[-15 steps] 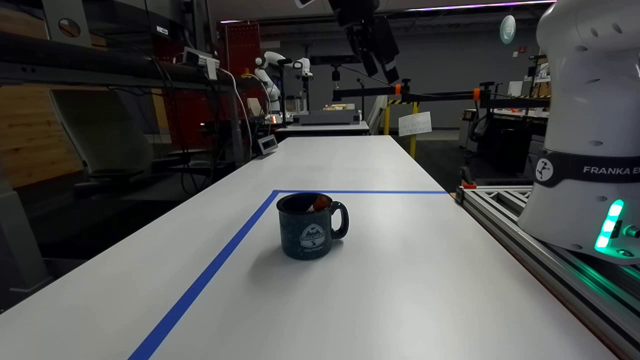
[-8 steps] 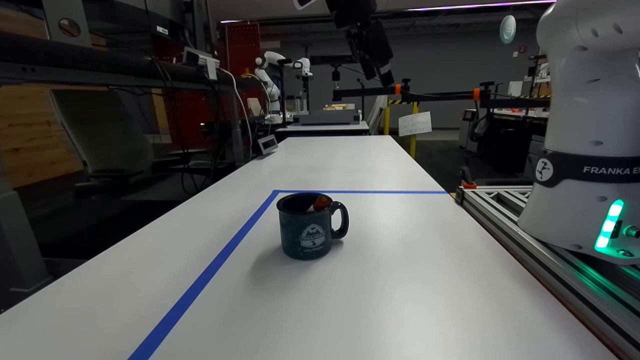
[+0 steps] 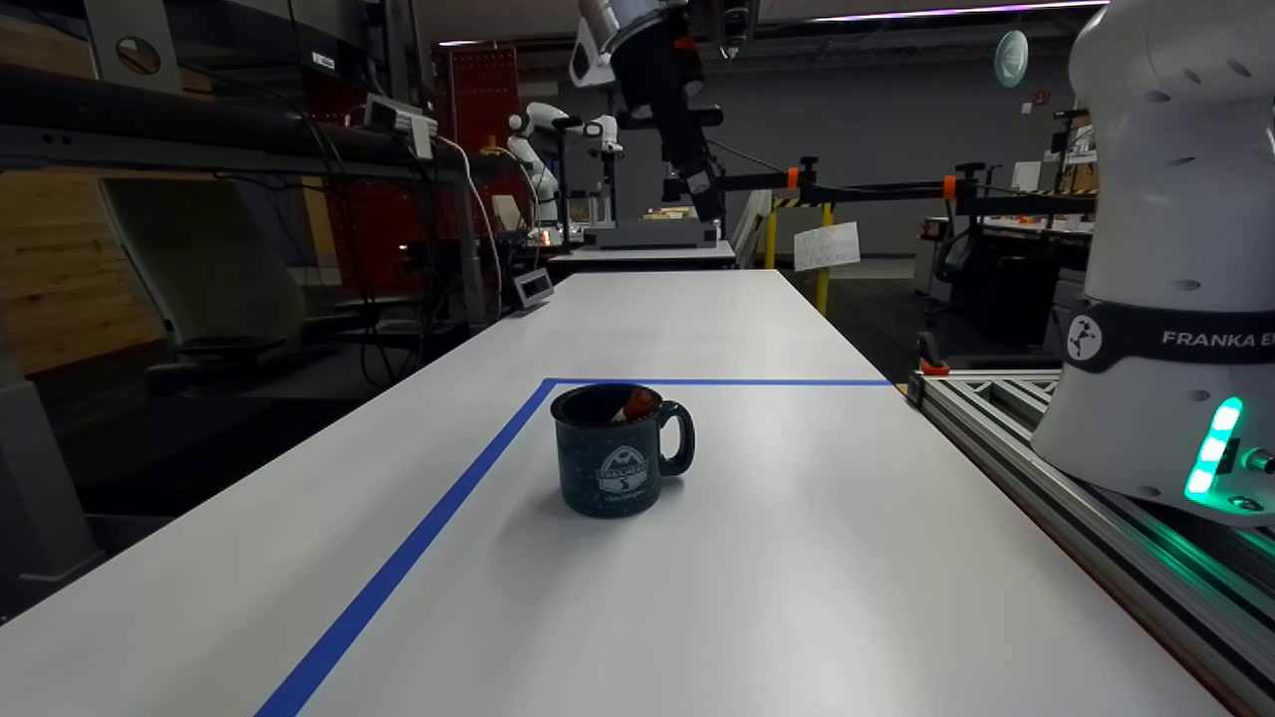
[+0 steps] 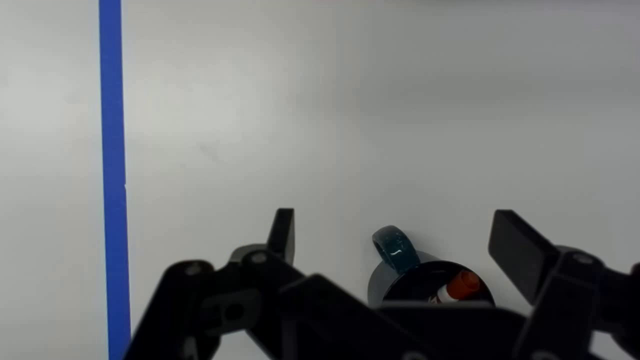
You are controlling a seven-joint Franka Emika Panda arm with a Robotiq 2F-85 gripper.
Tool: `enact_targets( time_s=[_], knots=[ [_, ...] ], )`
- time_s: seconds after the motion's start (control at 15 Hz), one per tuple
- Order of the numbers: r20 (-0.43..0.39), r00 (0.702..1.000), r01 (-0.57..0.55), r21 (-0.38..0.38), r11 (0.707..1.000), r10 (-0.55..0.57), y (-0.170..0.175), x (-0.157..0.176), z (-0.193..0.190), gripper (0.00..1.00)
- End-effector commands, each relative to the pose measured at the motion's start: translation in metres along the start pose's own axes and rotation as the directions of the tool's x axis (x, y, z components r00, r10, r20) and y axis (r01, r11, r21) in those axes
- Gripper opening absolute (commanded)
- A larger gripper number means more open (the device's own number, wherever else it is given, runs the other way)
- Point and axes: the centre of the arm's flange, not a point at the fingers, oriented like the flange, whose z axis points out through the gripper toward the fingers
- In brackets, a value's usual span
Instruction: Remove the marker from the cup
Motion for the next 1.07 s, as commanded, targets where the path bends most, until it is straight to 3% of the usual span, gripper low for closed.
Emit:
enact_targets(
  time_s=[0.0,0.2,0.33,0.67,1.0],
  knots=[
    [0.005,1.000,-0.011,0.014,1.000,0.011,0.003,0.004,0.001,1.00],
    [0.002,0.999,-0.040,0.025,0.999,0.040,0.007,0.014,0.001,1.00],
    [0.022,0.994,-0.113,0.123,0.986,0.112,0.010,0.027,-0.001,1.00],
    [0.076,0.961,-0.275,0.279,0.920,0.264,0.019,0.058,-0.001,1.00],
    [0.128,0.934,-0.358,0.312,0.880,0.334,0.024,0.090,0.006,1.00]
  ],
)
